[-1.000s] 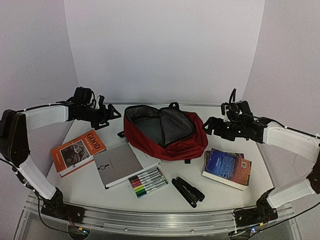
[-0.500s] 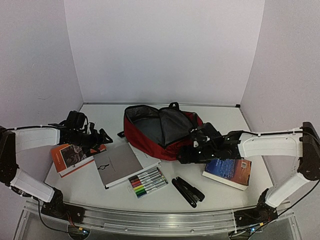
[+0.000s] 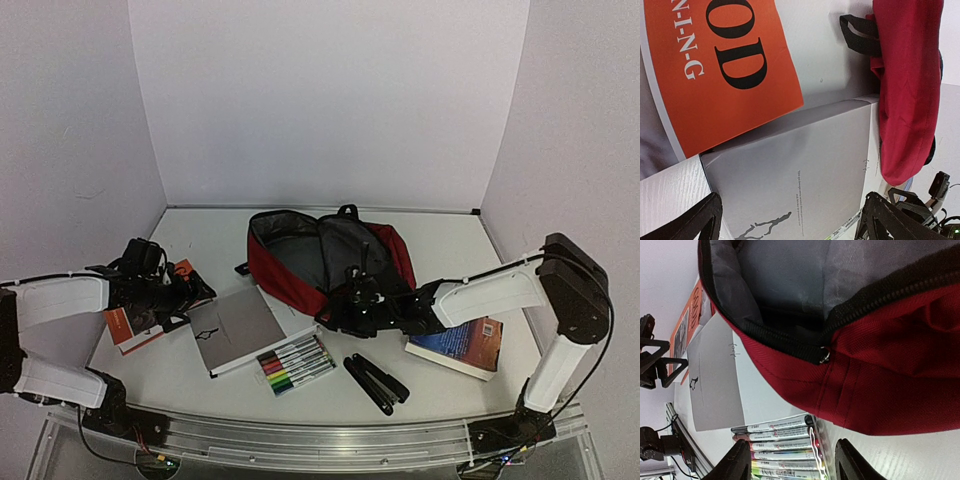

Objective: Pack the student bag
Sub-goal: Pick up the book from the center of the board.

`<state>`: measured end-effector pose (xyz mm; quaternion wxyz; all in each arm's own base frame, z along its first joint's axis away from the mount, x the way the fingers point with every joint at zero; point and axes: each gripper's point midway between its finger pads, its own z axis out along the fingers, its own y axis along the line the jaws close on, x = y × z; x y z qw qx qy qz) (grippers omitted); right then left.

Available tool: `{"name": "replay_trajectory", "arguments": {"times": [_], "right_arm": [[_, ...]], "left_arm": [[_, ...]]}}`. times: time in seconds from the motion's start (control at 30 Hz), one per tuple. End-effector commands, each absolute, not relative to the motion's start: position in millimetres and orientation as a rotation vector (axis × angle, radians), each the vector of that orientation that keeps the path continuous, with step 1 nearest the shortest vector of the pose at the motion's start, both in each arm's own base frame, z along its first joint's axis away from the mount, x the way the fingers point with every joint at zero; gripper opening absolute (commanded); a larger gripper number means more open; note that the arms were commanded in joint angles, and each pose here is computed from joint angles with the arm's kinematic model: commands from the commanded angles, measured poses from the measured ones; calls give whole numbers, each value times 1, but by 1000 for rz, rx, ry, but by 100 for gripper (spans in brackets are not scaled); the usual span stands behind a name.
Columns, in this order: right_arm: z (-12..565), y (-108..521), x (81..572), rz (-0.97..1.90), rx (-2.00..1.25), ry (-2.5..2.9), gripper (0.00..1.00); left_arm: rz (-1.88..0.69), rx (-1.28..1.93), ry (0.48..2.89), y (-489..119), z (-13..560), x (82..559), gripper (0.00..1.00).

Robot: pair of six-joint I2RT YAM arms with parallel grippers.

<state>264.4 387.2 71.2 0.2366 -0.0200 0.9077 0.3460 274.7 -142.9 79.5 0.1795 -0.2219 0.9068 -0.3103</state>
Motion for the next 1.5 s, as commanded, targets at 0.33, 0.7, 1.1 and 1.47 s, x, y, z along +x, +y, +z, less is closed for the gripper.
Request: {"name": "replay_trajectory", "arguments": {"times": [0.33, 0.7, 1.1, 1.47], "right_arm": [[63, 420, 279, 1210, 133, 2396, 48], [57, 428, 284, 1264, 182, 2373, 39], [63, 432, 278, 1391, 219, 2332, 21], [95, 434, 274, 1505, 247, 2227, 0]], "left_arm": [[-848, -657, 2564, -135, 77, 267, 100], [-949, -659, 2575, -148, 67, 269, 100], [-930, -662, 2584, -145, 73, 264, 100], [-844, -633, 2553, -134, 97, 264, 100]]}}
